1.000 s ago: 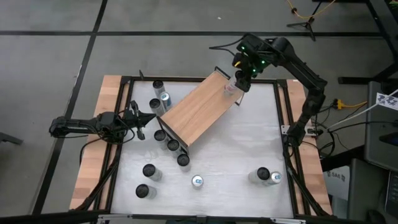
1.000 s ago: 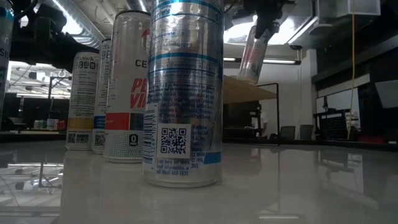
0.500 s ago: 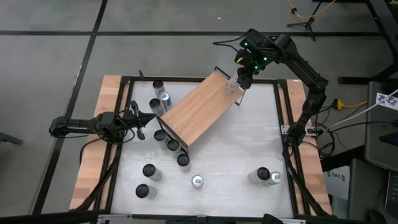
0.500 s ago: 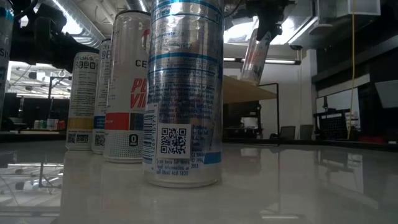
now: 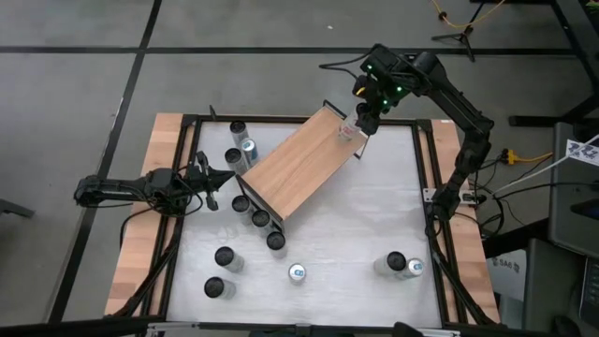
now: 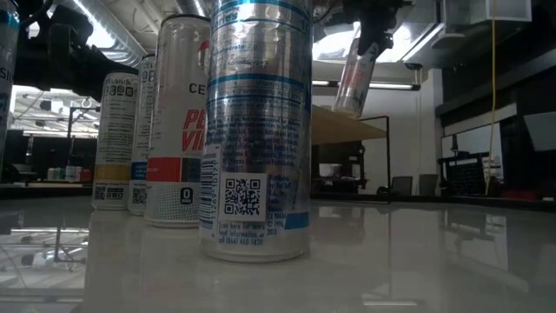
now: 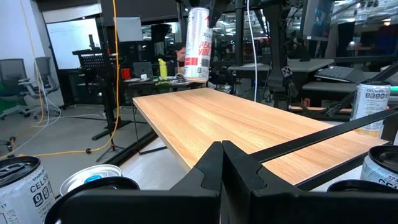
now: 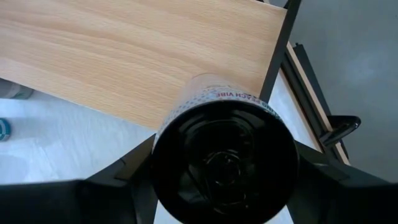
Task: Place canned beverage on shelf
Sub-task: Put the white-pink soda can on the shelf
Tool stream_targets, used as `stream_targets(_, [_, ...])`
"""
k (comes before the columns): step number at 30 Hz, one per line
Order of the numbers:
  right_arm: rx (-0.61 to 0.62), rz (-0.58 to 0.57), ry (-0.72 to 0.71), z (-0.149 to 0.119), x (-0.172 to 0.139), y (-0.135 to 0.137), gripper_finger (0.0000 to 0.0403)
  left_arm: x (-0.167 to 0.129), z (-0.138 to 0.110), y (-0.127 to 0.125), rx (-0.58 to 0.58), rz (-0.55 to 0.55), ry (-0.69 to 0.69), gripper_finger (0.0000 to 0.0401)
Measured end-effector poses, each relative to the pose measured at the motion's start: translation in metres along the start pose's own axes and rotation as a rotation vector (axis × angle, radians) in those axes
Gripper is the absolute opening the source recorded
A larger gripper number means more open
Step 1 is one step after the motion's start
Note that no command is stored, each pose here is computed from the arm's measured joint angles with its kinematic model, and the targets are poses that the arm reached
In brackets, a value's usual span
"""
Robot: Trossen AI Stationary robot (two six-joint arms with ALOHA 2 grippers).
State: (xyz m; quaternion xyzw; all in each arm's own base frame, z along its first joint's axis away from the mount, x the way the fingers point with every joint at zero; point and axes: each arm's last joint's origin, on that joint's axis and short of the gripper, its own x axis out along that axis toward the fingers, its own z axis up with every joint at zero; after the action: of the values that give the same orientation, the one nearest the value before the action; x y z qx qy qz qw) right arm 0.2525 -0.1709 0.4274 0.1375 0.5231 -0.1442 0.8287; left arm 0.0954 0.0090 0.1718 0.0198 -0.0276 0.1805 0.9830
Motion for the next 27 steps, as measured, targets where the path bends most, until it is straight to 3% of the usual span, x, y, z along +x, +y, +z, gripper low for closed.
stream_targets(16, [0.003,0.013,0.004,0.001,0.002,0.000,0.0253,0.000,0.000,0.000,-0.001,0.000,0.000,0.0000])
stream_targets(27, [0.018,0.033,0.084,-0.004,0.025,-0.003,0.0253,0.000,0.000,0.000,0.000,0.000,0.000,0.0000])
